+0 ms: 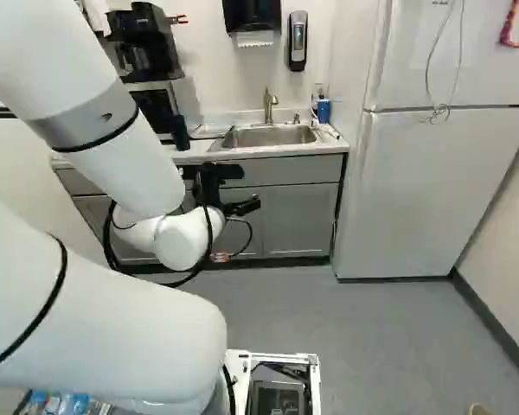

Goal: Rinse the cup and place it in the tray

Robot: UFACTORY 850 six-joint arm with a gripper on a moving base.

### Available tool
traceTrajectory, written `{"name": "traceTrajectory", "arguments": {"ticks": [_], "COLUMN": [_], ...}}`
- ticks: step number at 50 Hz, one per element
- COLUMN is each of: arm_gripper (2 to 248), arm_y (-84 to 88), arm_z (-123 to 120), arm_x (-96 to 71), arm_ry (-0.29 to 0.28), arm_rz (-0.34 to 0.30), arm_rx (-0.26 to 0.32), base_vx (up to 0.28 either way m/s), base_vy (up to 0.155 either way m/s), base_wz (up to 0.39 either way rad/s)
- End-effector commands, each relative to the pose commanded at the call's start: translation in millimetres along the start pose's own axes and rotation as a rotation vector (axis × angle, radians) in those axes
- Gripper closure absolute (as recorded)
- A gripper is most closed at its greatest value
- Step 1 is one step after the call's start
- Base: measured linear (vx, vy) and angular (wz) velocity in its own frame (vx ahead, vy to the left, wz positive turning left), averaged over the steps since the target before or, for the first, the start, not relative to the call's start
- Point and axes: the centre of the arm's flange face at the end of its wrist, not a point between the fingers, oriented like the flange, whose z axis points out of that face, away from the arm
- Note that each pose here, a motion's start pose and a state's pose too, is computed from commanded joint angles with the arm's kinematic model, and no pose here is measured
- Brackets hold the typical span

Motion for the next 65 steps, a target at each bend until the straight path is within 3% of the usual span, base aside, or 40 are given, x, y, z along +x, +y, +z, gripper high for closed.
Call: {"name": "traceTrajectory", "arguments": {"ticks": [1, 17, 65], "arm_gripper": [3, 3, 3], "arm_y": [1.0, 3.8, 4.0], "arm_z": [4, 14, 28], "arm_x": [6.6, 27.6, 79.5], "arm_ry": [0.013, 0.053, 0.134], "arm_rz": [0.001, 0.004, 0.003], "arm_rx": [-0.003, -0.012, -0.012], "base_vx": [0.0, 0.0, 0.0], "base_vy": [0.0, 0.0, 0.0], "base_wz": [0.0, 0.0, 0.0]}}
